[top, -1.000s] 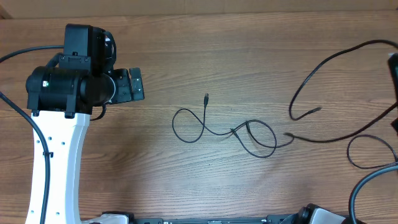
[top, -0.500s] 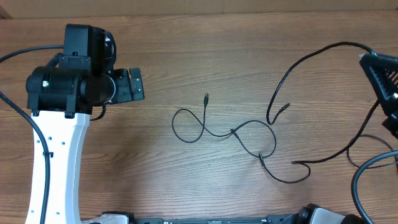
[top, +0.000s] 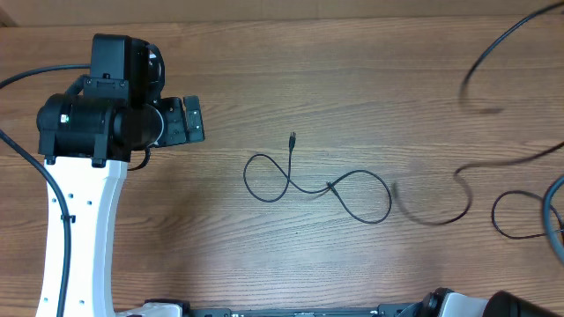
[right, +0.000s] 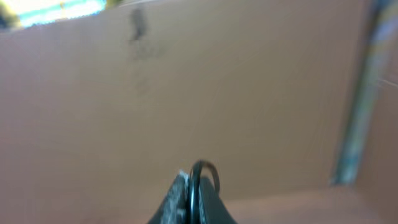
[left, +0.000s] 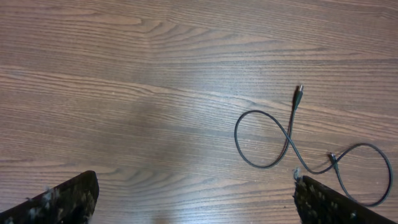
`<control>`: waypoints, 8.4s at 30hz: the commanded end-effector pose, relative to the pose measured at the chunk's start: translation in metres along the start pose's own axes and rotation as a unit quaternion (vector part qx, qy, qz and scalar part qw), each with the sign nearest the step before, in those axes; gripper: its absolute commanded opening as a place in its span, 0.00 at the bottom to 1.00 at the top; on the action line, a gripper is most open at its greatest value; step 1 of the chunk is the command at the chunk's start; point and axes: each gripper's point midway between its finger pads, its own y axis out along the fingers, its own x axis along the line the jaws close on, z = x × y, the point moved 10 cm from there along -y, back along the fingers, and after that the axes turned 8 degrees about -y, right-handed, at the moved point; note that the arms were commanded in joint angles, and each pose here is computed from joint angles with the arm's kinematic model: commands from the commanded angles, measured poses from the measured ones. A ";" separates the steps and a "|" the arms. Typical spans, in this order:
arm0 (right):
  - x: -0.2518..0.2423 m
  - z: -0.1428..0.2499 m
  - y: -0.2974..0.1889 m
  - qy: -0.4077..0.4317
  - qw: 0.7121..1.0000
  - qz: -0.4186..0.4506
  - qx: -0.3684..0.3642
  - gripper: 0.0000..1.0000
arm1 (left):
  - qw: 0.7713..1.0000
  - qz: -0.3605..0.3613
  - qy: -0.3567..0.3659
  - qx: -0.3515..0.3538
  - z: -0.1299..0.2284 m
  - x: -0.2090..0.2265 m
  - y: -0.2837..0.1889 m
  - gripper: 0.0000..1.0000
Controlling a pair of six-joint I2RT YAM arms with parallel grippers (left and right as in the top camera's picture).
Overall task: Untangle cables
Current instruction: 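Lower the cable at the right table edge and open the right gripper, then move the right gripper back left over the last cable in the center, then grasp the last black cable with the right gripper and lift it, then carry the cable to the upper right corner and release it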
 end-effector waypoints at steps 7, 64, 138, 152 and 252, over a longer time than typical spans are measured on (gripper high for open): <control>-0.065 0.015 0.070 0.034 0.968 0.249 0.017 0.04 | 1.000 0.003 0.010 -0.001 -0.001 -0.001 0.000 1.00; -0.297 0.374 0.151 0.421 0.662 0.259 0.564 1.00 | 1.000 0.003 0.010 -0.001 -0.001 -0.001 0.000 1.00; 0.250 0.360 0.132 -0.232 0.677 -0.400 0.573 1.00 | 1.000 0.003 0.010 -0.001 -0.001 -0.001 0.000 1.00; 0.255 0.438 0.124 -0.212 0.656 -0.430 0.582 1.00 | 1.000 0.003 0.010 -0.001 -0.001 -0.001 0.000 1.00; -0.100 0.220 0.337 0.112 0.956 0.227 0.146 0.04 | 1.000 0.003 0.010 -0.001 -0.001 -0.001 0.000 1.00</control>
